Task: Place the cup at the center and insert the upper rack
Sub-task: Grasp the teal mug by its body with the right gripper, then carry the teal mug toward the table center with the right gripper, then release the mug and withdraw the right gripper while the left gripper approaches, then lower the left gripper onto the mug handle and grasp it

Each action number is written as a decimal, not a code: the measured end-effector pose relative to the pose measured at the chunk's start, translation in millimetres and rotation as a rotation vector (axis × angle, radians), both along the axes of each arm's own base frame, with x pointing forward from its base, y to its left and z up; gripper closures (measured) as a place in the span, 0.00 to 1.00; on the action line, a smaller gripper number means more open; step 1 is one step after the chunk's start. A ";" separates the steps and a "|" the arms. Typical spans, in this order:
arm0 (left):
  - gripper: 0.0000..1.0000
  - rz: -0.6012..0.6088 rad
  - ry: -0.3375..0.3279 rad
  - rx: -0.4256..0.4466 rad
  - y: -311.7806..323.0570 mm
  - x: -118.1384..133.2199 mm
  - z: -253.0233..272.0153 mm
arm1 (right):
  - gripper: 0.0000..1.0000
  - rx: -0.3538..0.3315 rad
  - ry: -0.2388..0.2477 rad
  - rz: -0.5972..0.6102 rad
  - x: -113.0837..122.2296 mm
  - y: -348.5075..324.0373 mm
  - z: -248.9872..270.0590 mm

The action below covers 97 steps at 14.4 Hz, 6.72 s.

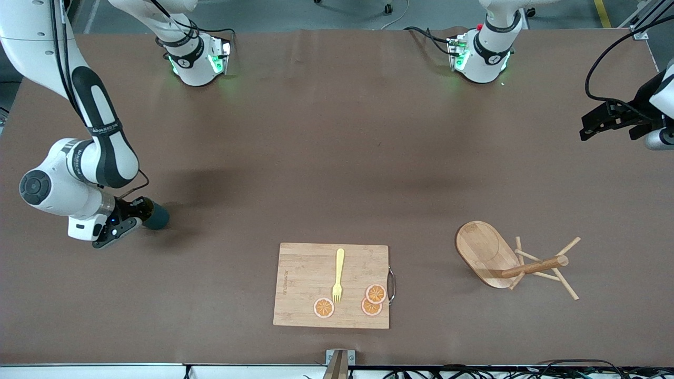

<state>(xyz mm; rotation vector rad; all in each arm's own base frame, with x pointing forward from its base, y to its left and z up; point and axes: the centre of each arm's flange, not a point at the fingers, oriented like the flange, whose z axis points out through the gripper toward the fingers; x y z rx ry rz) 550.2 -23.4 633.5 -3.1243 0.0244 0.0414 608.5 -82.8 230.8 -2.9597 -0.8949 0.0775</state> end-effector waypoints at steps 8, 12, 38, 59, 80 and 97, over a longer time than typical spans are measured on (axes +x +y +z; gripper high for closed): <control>0.00 0.002 0.000 0.000 1.2 0.1 0.0 | 0.96 0.015 0.058 -0.108 10.1 23.2 49.9; 0.00 0.002 0.000 0.000 1.2 0.1 0.0 | 0.96 0.006 0.071 -0.244 6.5 105.1 87.4; 0.00 -0.017 0.046 -0.005 -8.4 14.2 -26.9 | 0.96 -0.050 -0.039 -0.407 -165.5 591.0 24.6; 0.00 0.158 0.105 0.049 -215.8 -24.1 -71.9 | 0.00 0.006 -0.097 -0.367 -110.8 603.8 90.8; 0.00 0.626 -0.389 0.198 -579.7 -260.0 -273.0 | 0.00 -0.114 0.083 -0.482 20.4 36.6 315.8; 0.19 0.743 -0.744 0.293 -620.7 -272.6 -477.8 | 0.00 -0.111 0.123 -0.502 -1.6 29.9 358.4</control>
